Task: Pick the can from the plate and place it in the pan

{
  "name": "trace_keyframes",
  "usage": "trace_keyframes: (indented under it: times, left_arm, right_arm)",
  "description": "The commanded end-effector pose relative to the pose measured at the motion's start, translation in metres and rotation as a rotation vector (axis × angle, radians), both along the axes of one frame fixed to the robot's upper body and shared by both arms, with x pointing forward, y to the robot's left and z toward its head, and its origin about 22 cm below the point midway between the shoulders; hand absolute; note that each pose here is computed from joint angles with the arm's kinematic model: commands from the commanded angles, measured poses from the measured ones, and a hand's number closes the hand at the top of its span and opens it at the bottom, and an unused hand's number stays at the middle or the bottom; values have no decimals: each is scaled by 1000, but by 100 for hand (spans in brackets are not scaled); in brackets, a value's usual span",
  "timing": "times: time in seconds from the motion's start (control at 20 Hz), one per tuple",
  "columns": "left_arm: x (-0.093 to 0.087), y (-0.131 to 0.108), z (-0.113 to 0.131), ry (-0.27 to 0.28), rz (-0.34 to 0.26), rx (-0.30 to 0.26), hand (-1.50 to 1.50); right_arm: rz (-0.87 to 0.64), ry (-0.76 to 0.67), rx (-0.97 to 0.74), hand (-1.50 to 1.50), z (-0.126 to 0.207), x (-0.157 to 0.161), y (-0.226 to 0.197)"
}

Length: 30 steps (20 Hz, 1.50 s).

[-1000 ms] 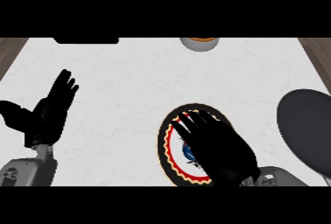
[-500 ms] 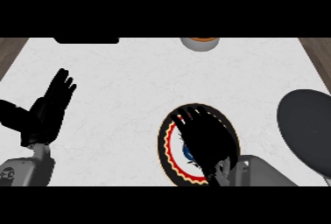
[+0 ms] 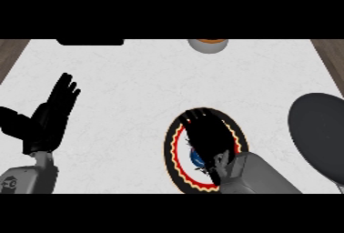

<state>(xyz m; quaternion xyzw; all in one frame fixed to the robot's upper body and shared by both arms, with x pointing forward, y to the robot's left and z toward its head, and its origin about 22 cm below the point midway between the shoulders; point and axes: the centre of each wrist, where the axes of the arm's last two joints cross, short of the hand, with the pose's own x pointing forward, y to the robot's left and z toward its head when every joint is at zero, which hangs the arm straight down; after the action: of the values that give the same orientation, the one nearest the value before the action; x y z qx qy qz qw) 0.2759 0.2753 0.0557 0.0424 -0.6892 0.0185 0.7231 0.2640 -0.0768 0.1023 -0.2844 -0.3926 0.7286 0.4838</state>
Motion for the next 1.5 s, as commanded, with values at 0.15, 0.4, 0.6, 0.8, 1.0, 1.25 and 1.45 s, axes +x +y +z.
trace_keyframes:
  times: [0.15,0.4,0.6,0.8,1.0,1.25,1.45]
  left_arm:
    - [-6,5,-2,-9,0,16,0]
    - [-4,-23,9,-2,20,3,0]
    - [8,-9,6,-4,5,2,0]
    - [15,9,17,3,-4,-12,0]
    - [6,-6,18,-2,1,7,0]
    - [21,-2,11,3,7,0,0]
    - [-10,-16,-5,14,0,5,0]
  right_arm:
    - [-10,-4,45,-150,-16,13,1]
    - [6,17,68,-150,-15,23,-5]
    - [-18,61,40,-150,-50,14,-6]
    - [94,45,72,150,-55,17,7]
    - [116,17,95,150,-68,14,16]
    - [100,9,142,150,-76,8,24]
    - [89,-38,198,150,-51,19,14]
